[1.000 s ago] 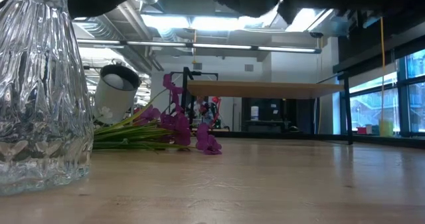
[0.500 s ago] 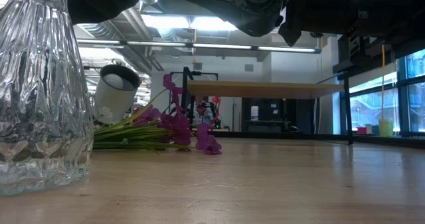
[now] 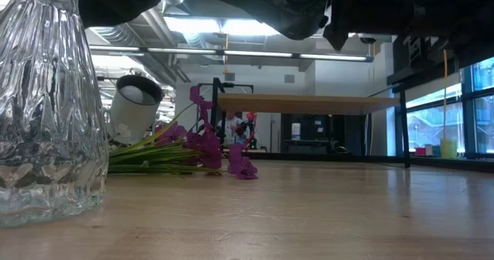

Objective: Pick and place flowers into a vace then onto a shelf
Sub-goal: Put the bottom white flowers into the right transparent vase, then put the right transparent vase on the shelf

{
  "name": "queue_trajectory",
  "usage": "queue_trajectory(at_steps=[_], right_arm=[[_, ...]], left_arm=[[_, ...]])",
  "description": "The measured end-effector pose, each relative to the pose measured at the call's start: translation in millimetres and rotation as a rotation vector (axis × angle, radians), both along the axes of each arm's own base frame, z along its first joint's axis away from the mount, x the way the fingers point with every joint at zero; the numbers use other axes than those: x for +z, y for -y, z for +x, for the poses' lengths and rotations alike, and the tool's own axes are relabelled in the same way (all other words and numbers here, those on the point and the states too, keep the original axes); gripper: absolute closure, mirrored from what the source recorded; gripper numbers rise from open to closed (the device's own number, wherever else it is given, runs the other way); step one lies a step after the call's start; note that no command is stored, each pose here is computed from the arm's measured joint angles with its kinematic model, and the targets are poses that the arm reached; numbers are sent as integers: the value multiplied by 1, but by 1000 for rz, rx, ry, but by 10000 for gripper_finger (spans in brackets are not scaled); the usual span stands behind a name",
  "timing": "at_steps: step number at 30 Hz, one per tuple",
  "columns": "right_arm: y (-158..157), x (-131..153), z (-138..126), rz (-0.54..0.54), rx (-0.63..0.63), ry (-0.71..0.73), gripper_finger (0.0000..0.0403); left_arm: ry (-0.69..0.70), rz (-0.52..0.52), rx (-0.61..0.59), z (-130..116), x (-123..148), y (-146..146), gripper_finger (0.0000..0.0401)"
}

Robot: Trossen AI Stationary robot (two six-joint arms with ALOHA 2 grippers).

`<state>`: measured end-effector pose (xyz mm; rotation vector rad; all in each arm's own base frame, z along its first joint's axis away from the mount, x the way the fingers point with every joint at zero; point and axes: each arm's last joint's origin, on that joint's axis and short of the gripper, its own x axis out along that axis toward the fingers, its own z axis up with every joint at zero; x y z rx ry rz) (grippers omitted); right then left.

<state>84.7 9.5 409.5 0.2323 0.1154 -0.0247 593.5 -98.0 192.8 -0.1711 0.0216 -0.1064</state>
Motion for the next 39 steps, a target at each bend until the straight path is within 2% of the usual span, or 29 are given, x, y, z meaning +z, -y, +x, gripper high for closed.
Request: queue_trajectory(at_steps=[5, 9, 20, 28, 32, 34, 36, 39], right_arm=[[0, 0, 0, 0, 0, 0, 171], [0, 0, 0, 0, 1, 0, 171], [0, 0, -3, 4, 1, 7, 171], [0, 1, -3, 33, -1, 8, 171], [2, 14, -13, 36, 0, 33, 171], [3, 21, -20, 55, -1, 22, 171], [4, 26, -26, 92, -3, -14, 171], [3, 24, -27, 154, 11, -189, 171]], left_arm=[[-14, 7, -14, -3, 14, -1, 285], [-107, 44, -19, -7, 19, -1, 268], [-472, 127, -23, -38, 48, -7, 220], [-777, 191, 29, -81, 79, -17, 226], [-926, 218, 30, -104, 90, -19, 232], [-957, 225, 29, -112, 96, -19, 235], [-968, 229, 29, -119, 105, -19, 239], [-965, 227, 27, -127, 118, -21, 245]])
